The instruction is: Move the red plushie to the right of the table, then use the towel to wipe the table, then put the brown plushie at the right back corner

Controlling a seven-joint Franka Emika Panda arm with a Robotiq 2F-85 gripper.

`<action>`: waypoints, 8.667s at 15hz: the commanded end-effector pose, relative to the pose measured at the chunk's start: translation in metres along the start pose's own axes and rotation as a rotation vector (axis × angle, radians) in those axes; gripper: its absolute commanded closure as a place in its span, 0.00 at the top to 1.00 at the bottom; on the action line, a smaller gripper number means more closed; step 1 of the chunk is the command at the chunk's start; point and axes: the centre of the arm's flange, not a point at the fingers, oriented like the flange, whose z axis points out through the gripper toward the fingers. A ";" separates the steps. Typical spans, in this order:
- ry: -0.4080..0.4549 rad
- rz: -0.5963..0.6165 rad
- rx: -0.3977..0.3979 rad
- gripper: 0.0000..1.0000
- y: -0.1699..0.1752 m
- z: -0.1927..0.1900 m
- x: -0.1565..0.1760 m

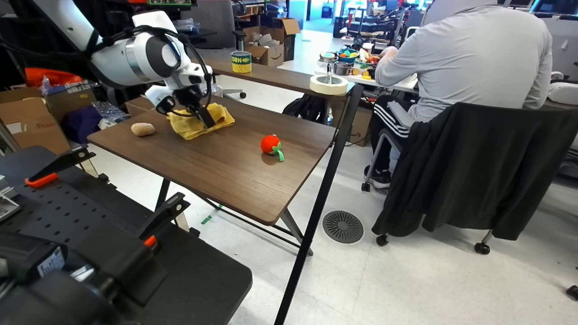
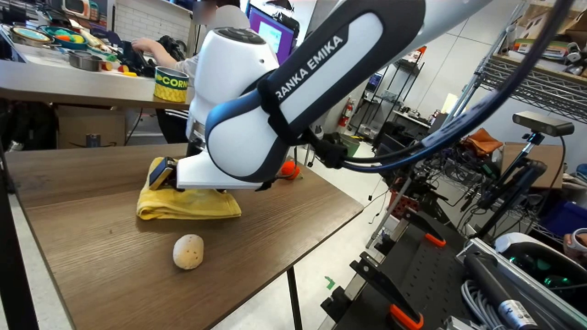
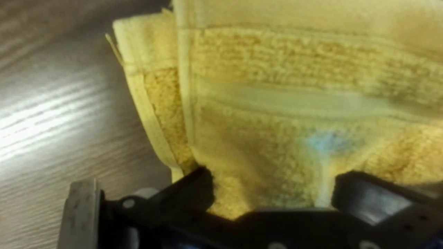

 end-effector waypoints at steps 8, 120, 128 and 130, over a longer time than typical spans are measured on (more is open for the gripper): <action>-0.325 -0.014 -0.296 1.00 0.093 -0.029 -0.100; 0.494 0.732 0.004 0.76 0.188 0.000 0.104; 0.389 0.602 0.276 1.00 0.092 -0.048 0.071; 0.299 0.549 0.318 1.00 0.054 -0.045 0.061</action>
